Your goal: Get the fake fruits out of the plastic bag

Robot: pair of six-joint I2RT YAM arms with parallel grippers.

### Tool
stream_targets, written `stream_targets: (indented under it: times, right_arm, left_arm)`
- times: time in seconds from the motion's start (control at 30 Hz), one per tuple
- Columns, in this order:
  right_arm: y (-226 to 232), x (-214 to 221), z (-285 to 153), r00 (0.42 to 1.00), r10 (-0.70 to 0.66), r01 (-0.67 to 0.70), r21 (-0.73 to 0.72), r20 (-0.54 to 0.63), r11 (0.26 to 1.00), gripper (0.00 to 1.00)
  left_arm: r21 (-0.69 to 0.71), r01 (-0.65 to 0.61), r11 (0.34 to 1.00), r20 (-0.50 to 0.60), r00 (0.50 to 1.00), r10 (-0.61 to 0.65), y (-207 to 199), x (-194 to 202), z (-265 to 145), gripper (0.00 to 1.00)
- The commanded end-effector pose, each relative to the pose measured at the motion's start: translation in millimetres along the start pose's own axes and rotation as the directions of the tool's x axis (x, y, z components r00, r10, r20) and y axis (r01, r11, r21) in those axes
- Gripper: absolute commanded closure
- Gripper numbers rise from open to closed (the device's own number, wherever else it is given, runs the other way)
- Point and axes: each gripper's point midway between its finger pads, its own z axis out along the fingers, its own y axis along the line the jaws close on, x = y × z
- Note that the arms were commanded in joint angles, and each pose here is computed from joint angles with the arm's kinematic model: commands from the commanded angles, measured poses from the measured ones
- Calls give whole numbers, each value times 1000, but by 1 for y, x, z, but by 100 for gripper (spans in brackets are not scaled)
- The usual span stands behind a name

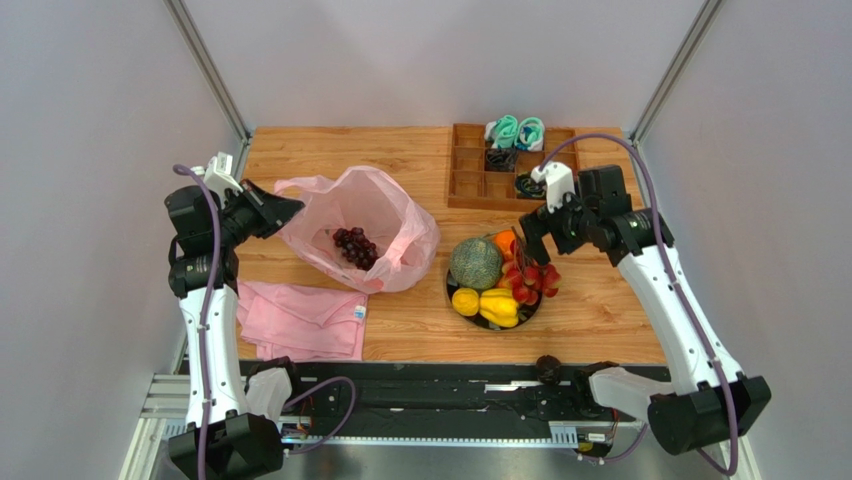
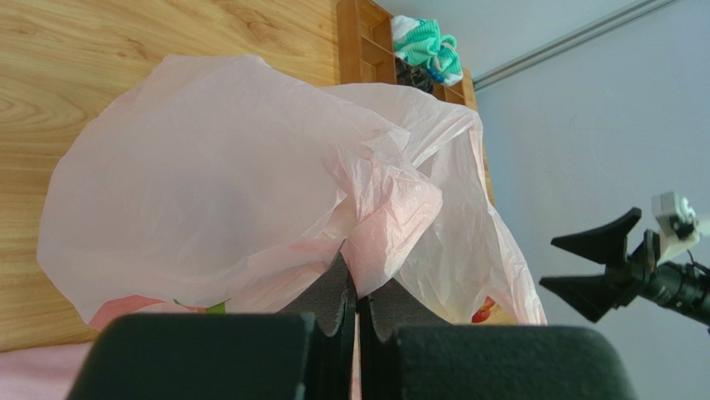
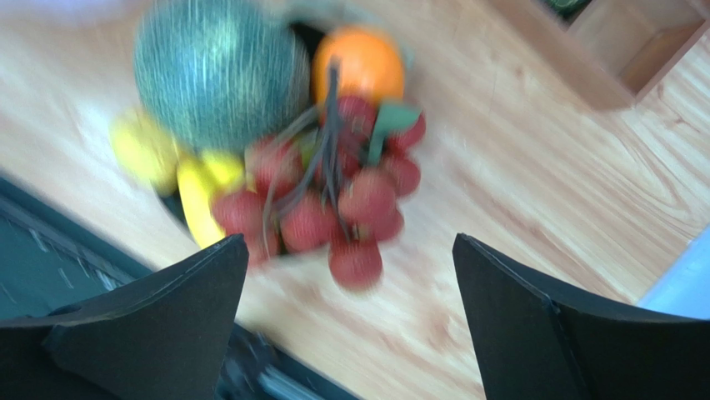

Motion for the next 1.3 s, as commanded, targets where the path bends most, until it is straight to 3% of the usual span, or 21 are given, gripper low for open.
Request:
stream_targets:
  times: [0.0,0.07,0.1,0.2,0.3,0.57,0.83,0.93,1.13,1.27]
  right_arm:
    - [26,116,-31,882,-341,253,-284,-325,925,4]
    - [42,154,-52,825,-416,255,-405,-383,878,6]
    - [48,178,-56,766,-524,303,-510,-372,805,5]
    - [61,209,-62,726,-591,307,-604,-352,736,3]
    - [71,207,-57,722,-640,341,-669,-264,661,3]
    - [77,218,-41,662,-691,250,-784,-290,568,9]
    - [78,229,-37,549,-812,307,-856,-197,415,14]
    - [62,235,-24,512,-812,355,-791,-281,498,13]
    - [28,234,-20,542,-739,320,-715,-400,621,14]
    - [-16,227,-8,630,-592,262,-579,-503,772,15]
  left_arm:
    - [28,-22,999,20,1000,22,-4,-6,-1,100]
    - [25,-19,1000,18,1000,19,-2,-4,0,100]
    - [23,-17,1000,16,1000,16,-1,-3,1,100]
    - [18,-12,1000,11,1000,12,2,0,2,100]
    - [19,-9,1000,6,1000,9,3,3,2,100]
    - [7,-24,1000,5,1000,24,5,3,0,100]
    - [2,-26,1000,-1,1000,26,8,5,2,100]
    - [0,-36,999,-1,999,36,8,5,1,100]
    - [-7,-24,1000,-9,1000,24,10,6,2,100]
    - [-1,-16,1000,-8,1000,16,10,4,5,100]
